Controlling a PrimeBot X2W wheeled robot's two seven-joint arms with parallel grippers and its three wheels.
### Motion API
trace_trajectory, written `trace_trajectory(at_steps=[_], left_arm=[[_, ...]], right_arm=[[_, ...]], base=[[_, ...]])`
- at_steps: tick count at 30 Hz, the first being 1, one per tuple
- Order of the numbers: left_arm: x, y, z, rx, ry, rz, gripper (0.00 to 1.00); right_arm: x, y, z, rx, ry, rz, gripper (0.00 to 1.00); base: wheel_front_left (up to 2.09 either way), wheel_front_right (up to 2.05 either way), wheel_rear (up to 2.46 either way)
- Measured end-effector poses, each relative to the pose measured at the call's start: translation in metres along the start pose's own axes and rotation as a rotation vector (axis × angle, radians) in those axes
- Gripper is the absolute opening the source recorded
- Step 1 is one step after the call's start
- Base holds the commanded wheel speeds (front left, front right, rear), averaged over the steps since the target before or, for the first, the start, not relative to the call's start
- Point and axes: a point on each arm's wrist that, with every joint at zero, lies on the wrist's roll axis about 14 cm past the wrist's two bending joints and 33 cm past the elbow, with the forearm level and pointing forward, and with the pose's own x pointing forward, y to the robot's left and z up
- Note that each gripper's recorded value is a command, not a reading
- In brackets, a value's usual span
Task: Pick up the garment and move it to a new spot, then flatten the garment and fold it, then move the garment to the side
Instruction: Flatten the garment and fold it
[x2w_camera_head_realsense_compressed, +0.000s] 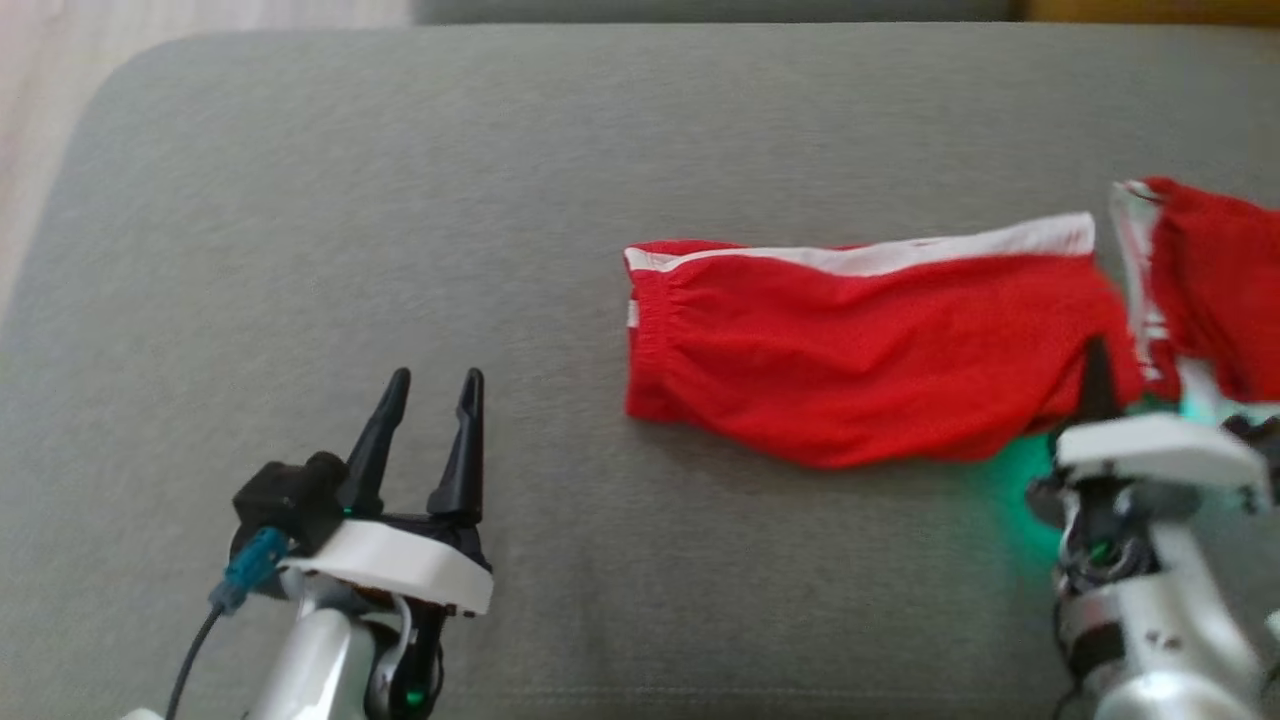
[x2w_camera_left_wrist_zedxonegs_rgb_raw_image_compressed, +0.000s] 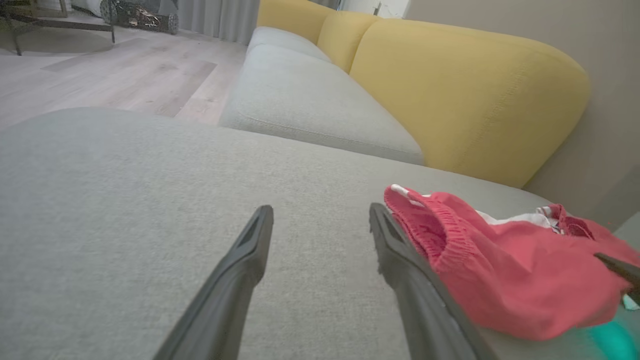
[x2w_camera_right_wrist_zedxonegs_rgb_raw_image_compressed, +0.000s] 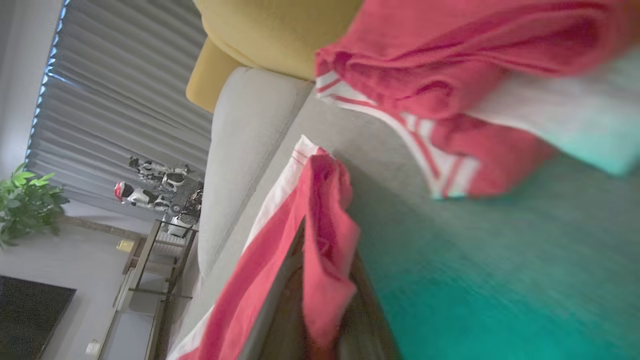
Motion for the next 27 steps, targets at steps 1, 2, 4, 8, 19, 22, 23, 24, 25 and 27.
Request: trace_trajectory(at_steps=[1, 2, 4, 8, 19, 22, 23, 24, 25, 27], left_arm=[[0.002, -0.003, 0.000, -0.002, 0.000, -0.011, 1.00], [0.005, -0.006, 0.000, -0.003, 0.000, -0.020, 1.00], [0.008, -0.014, -0.002, -0.005, 0.004, -0.044, 1.00], [0.009, -0.019, -0.002, -0.005, 0.005, -0.062, 1.00], [-0.010, 0.004, 0.012, -0.010, -0.033, 0.019, 1.00], [-0.018, 0.011, 0.015, -0.018, -0.043, 0.046, 1.00], [-0.021, 0.013, 0.014, -0.022, -0.042, 0.055, 1.00], [-0.025, 0.015, 0.014, -0.026, -0.042, 0.064, 1.00], [-0.028, 0.017, 0.014, -0.026, -0.041, 0.076, 1.00], [-0.033, 0.020, 0.014, -0.027, -0.043, 0.091, 1.00]], right_arm=[[-0.007, -0.006, -0.003, 0.008, 0.005, -0.010, 0.00], [-0.013, -0.010, -0.006, 0.001, 0.010, -0.015, 0.00], [-0.020, -0.015, -0.007, -0.008, -0.001, -0.022, 0.00], [-0.022, -0.007, -0.003, -0.019, -0.028, 0.001, 0.00], [-0.005, 0.070, -0.004, -0.049, -0.054, 0.197, 0.00], [-0.006, 0.090, -0.013, -0.050, -0.029, 0.254, 0.00], [-0.007, 0.098, -0.017, -0.051, -0.019, 0.277, 0.00], [-0.008, 0.107, -0.021, -0.054, -0.004, 0.302, 0.00], [-0.010, 0.115, -0.026, -0.053, 0.011, 0.326, 0.00], [-0.014, 0.130, -0.039, -0.063, 0.048, 0.371, 0.00]], base=[[0.00, 0.00, 0.00], [0.00, 0.00, 0.00], [0.00, 0.00, 0.00], [0.00, 0.00, 0.00], [0.00, 0.00, 0.00], [0.00, 0.00, 0.00], [0.00, 0.00, 0.00], [0.00, 0.00, 0.00], [0.00, 0.00, 0.00], [0.00, 0.00, 0.00]])
